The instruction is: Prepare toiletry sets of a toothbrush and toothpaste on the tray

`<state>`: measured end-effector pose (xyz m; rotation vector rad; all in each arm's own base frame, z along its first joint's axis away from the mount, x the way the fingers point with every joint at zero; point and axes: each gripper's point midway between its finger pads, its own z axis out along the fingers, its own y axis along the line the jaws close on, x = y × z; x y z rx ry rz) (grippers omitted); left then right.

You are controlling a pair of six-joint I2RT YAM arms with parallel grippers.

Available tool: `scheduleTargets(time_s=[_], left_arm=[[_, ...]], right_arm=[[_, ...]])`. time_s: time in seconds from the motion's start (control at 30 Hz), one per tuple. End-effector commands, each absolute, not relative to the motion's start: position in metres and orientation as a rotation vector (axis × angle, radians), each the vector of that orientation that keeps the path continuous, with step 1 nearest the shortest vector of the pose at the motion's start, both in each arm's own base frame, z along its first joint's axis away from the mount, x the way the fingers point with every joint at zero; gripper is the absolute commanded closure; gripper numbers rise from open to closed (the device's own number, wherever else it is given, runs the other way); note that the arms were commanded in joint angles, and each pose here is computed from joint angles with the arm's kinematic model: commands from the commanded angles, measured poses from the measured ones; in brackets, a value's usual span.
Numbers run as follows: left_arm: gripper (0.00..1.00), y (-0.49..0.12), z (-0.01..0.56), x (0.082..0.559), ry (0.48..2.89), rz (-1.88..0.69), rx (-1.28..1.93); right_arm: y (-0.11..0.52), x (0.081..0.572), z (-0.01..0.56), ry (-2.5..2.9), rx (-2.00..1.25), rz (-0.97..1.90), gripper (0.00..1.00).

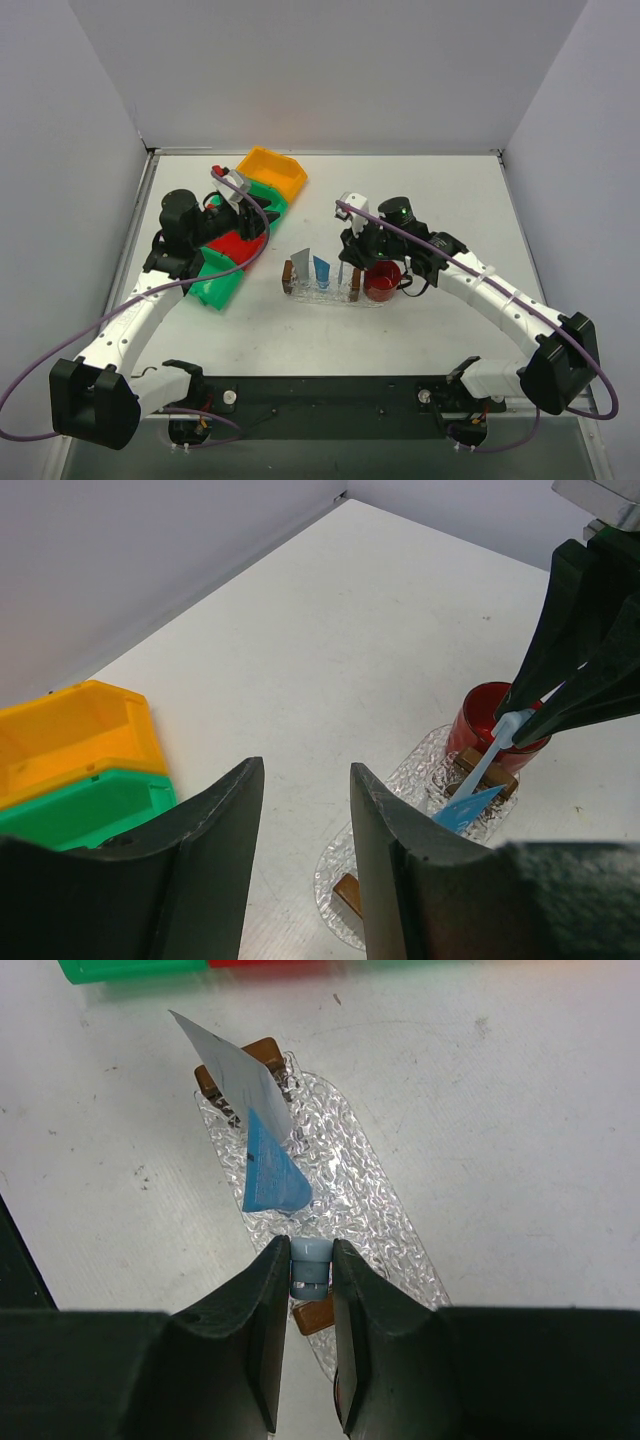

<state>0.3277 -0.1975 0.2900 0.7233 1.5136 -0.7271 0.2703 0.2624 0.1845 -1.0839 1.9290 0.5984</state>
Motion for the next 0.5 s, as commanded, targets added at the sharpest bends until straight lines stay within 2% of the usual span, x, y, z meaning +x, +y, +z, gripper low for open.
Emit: scheduleTargets(time_s=[0.0,0.47], left_arm=[[0.50,-0.196,0.311,0.323,1.435,-0.716,0.739],[0.50,-0.196,0.312,0.323,1.430,-0.720,0.744]], right_arm=[[0.264,0.278,0.190,1.914,-1.082,0.566,0.82],[0.260,0.290,0.190,1.946,-1.054,0.499,0.75]])
